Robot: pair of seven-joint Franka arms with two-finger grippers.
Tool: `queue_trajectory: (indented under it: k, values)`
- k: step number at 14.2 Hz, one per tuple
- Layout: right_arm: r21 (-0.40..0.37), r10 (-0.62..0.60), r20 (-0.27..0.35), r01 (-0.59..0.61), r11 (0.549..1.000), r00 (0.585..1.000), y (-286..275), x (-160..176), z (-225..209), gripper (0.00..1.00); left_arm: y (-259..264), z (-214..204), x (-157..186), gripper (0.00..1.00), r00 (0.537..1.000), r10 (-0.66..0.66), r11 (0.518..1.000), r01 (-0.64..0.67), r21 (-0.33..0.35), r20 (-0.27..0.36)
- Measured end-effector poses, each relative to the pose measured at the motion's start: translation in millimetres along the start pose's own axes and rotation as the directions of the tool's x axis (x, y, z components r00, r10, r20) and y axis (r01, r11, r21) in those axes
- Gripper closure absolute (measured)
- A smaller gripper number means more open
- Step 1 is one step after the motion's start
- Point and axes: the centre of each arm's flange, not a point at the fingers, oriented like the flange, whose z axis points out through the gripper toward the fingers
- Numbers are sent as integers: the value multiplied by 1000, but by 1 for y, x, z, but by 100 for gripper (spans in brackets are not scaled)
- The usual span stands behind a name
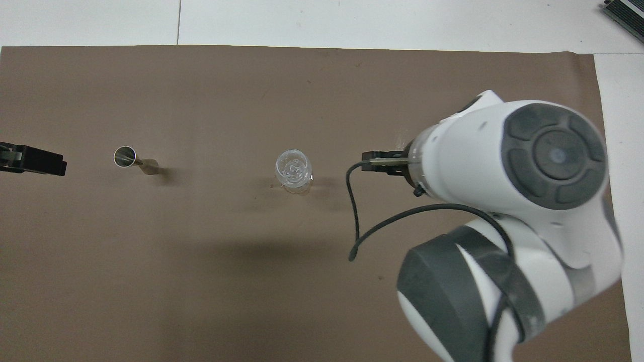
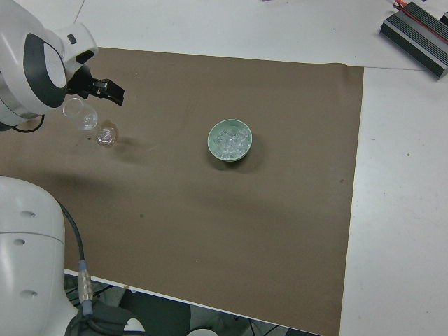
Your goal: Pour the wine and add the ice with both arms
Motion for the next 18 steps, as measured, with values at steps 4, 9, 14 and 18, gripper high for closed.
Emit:
queue_trajectory:
  k: [4,9,14,18]
  values:
    - [-18,6,30,-6,1000,1000,82,0,-40,0,0,0,0,0,1000,0,1000,0,0,0]
    - [-9,20,88,-19,1000,996,130,9,-58,0,0,0,0,0,1000,0,1000,0,0,0]
    - [-20,52,120,-50,999,991,150,8,-64,0,0,0,0,0,1000,0,1000,0,0,0]
    - [-27,68,147,-64,998,987,159,6,-66,0,0,0,0,0,1000,0,1000,0,0,0]
